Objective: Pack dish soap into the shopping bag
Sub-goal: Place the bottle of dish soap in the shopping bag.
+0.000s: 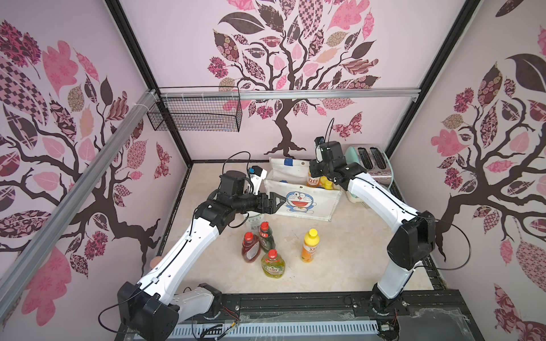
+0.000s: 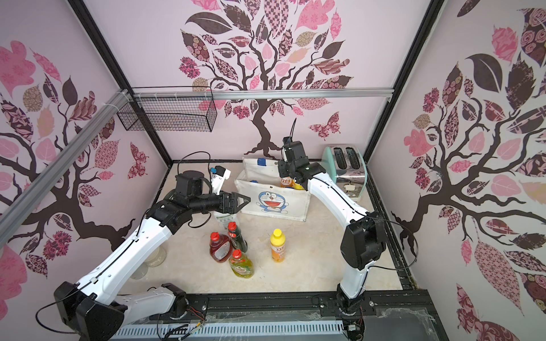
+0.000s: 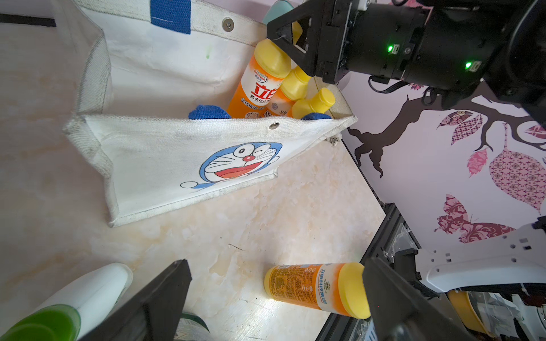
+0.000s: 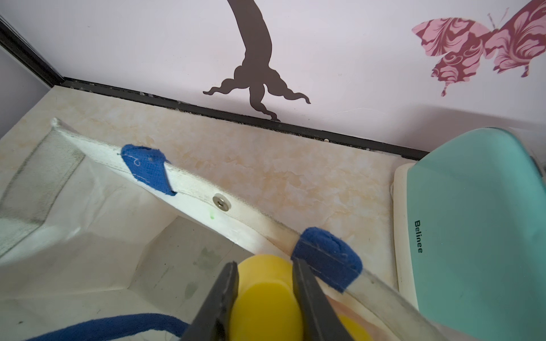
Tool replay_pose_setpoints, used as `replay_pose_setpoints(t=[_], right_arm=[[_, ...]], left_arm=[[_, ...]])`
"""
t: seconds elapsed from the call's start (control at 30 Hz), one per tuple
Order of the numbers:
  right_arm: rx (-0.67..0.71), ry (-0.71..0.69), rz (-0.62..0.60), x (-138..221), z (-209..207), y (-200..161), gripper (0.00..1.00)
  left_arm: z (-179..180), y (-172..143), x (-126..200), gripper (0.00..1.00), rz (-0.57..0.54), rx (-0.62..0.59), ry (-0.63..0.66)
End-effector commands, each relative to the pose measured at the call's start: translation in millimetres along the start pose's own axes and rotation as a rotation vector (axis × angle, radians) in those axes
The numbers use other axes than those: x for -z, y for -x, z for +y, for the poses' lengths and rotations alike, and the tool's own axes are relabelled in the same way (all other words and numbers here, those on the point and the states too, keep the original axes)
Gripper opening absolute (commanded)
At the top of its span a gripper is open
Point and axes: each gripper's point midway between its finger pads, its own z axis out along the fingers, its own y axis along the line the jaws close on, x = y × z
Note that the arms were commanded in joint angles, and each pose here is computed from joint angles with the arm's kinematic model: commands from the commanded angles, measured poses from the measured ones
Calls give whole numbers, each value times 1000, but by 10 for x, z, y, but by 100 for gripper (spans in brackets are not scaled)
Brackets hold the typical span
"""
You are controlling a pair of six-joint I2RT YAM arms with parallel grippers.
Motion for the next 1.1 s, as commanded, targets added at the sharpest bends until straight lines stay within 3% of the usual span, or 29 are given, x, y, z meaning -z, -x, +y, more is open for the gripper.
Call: replay_pose_setpoints(t=[0.0, 0.47, 0.57, 0.67, 0.97, 1.07], right_arm=[[-33, -6, -110, 61, -40, 297, 0], [-26, -20, -55, -80, -59, 45, 3], [-25, -25, -51, -80, -70, 20, 9], [-23, -29, -54, -54, -79, 30, 22], [-15, -39, -62, 44, -109, 90, 32], [-14, -38, -63, 78, -111, 113, 40]], left_arm=[[-28, 14, 43, 97, -19, -25, -4], [-7, -20, 49, 97, -16, -30, 4], [-2, -31, 51, 97, -16, -29, 5], [5, -33, 50, 97, -16, -30, 7], [8, -44, 49, 97, -14, -28, 7], [10, -48, 42, 97, -12, -27, 7]])
